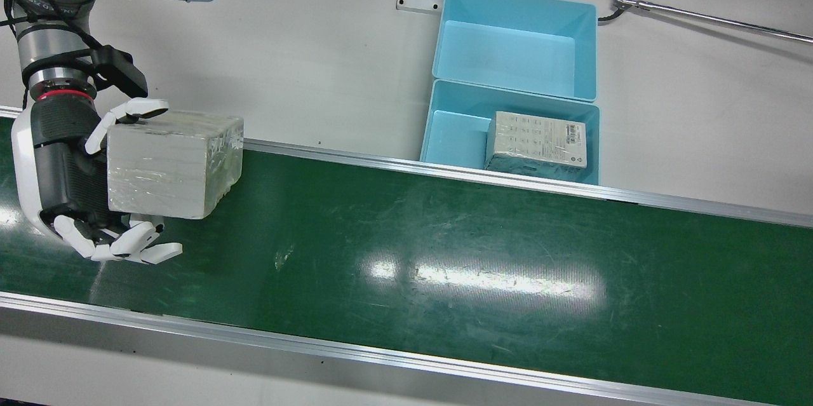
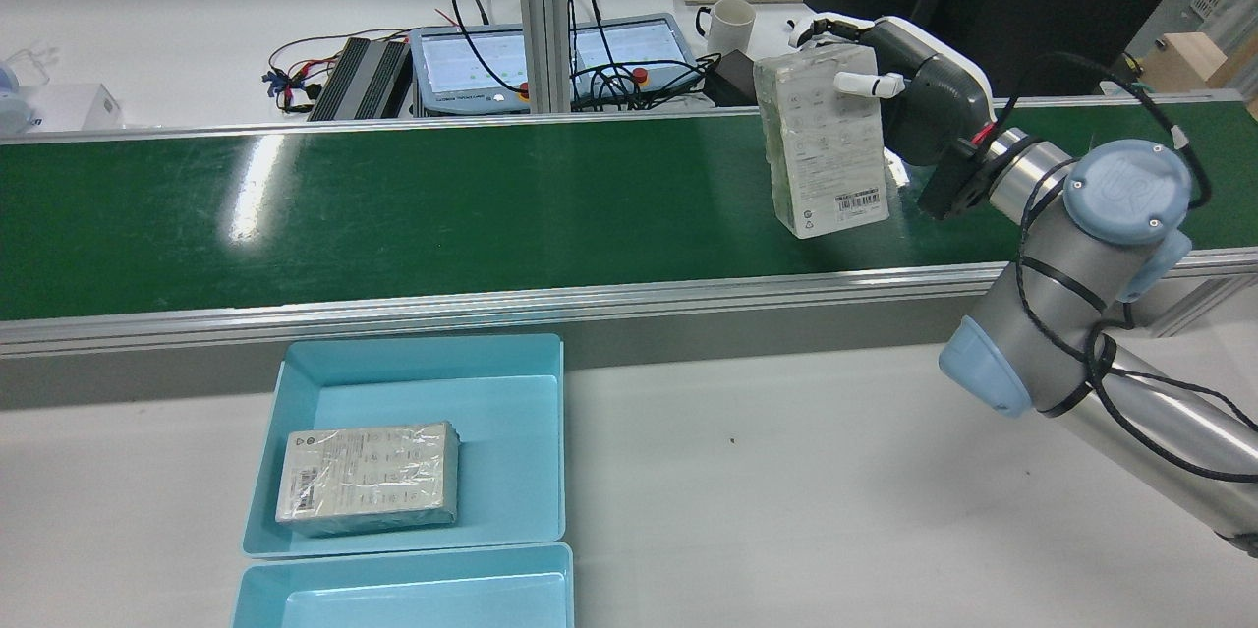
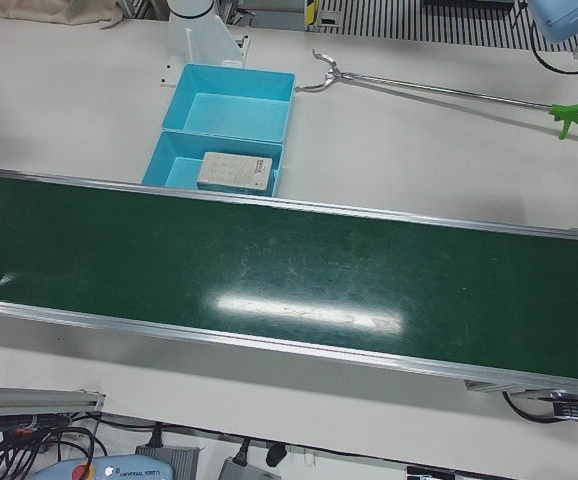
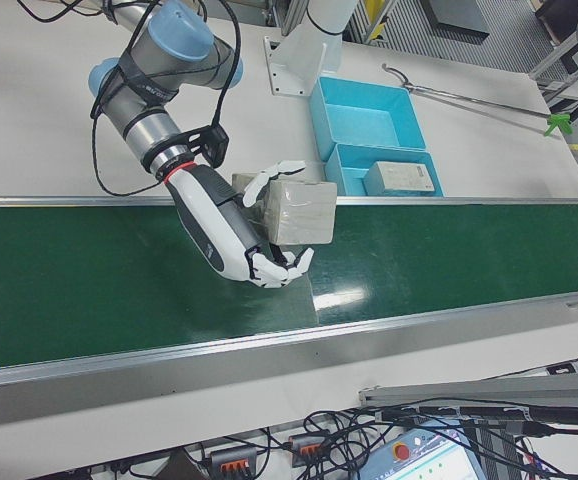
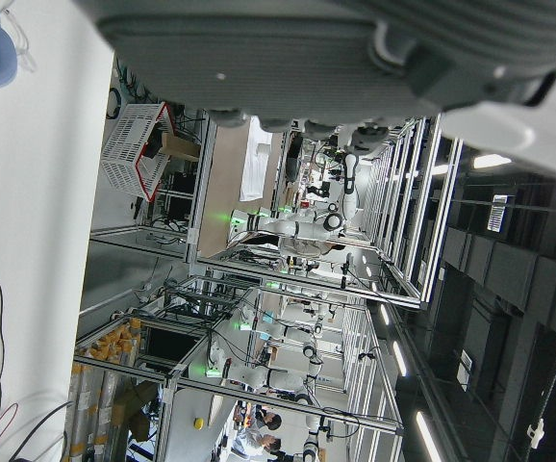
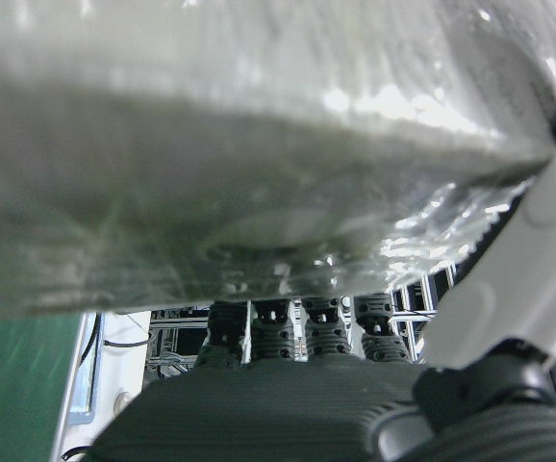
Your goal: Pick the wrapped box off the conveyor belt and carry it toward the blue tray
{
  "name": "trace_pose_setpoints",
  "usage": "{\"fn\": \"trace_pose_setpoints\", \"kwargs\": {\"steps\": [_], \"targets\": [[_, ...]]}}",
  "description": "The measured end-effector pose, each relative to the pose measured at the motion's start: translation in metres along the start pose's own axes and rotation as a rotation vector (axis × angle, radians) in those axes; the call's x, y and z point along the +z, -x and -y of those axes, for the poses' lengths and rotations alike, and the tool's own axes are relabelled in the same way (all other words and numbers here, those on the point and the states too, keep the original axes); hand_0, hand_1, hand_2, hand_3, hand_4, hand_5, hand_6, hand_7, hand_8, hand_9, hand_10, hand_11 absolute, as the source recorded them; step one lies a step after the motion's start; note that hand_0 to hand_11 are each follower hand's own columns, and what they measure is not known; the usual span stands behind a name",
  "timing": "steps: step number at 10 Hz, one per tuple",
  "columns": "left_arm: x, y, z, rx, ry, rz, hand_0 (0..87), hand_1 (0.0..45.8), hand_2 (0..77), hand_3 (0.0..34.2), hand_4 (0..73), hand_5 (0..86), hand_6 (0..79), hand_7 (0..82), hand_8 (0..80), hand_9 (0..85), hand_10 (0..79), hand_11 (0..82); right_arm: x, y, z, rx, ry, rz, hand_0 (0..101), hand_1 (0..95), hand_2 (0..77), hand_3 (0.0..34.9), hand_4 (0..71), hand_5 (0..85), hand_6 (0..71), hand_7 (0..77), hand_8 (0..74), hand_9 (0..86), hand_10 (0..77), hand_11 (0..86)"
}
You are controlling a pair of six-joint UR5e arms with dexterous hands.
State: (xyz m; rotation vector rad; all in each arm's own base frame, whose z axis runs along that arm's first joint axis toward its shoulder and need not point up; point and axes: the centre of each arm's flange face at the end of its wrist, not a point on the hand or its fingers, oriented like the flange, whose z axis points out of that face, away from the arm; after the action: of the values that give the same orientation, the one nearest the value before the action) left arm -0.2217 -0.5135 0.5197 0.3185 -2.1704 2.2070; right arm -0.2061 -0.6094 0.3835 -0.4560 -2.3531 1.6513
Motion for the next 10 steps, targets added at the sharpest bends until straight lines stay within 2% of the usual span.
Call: {"fn": "trace_pose_setpoints", "kwargs": {"steps": [1,4,5,6,8,9,10], "targets": [[0.000,0.000,0.000,0.000,0.000,0.000,0.0,0.0,0.5,0.0,0.0,1.1,0.5,0.5,0.5,0.5,0.5,0.5,-0.004,0.005,-0.018,-0.015,0.004,0.005,46,0.5,28.9,0.0,24.0,45.8,34.9,71.4,55.1,67.6,24.0,35.5],[0.000,0.000,0.000,0.000,0.000,0.000,0.0,0.0,0.5,0.0,0.0,1.1,0.5,0.5,0.5,0.5,0.5,0.5,-0.008,-0.008,-0.091,-0.063,0.059,-0.015,46,0.5,28.9,0.0,26.2,50.7,35.5,69.8,54.5,66.5,25.1,36.5],[0.000,0.000,0.000,0.000,0.000,0.000,0.0,0.0,0.5,0.0,0.0,1.1,0.0,0.5,1.1,0.5,0.5,0.5,-0.003,-0.024,-0.119,-0.068,0.082,-0.026,46,0.0,39.3,0.0,26.7,53.5,35.5,69.8,54.0,66.5,25.1,36.5],[0.000,0.000,0.000,0.000,0.000,0.000,0.0,0.0,0.5,0.0,0.0,1.1,0.0,0.5,1.1,0.5,0.5,0.5,0.001,-0.048,-0.141,-0.063,0.094,-0.032,46,0.0,39.3,0.0,26.7,53.5,35.5,69.8,54.0,66.5,25.1,36.5],[0.000,0.000,0.000,0.000,0.000,0.000,0.0,0.0,1.1,0.0,0.0,1.1,0.5,0.5,0.5,0.5,0.5,0.5,0.005,-0.119,-0.172,-0.062,0.112,-0.035,46,0.5,39.3,0.0,26.7,56.7,35.5,69.8,51.3,66.5,25.1,36.5],[0.000,0.000,0.000,0.000,0.000,0.000,0.0,0.0,0.5,0.0,0.0,1.1,0.5,0.5,0.5,0.5,0.0,0.5,0.008,-0.156,-0.192,-0.087,0.132,-0.042,46,0.5,39.3,0.0,26.2,58.9,34.4,69.8,49.1,37.6,25.1,37.6],[0.000,0.000,0.000,0.000,0.000,0.000,0.0,0.0,1.1,0.0,0.0,1.1,0.5,0.5,0.5,0.5,0.5,0.5,0.008,-0.190,-0.209,-0.119,0.147,-0.047,46,0.5,39.8,0.5,28.4,63.3,34.4,69.8,49.6,48.0,28.4,42.0]]}}
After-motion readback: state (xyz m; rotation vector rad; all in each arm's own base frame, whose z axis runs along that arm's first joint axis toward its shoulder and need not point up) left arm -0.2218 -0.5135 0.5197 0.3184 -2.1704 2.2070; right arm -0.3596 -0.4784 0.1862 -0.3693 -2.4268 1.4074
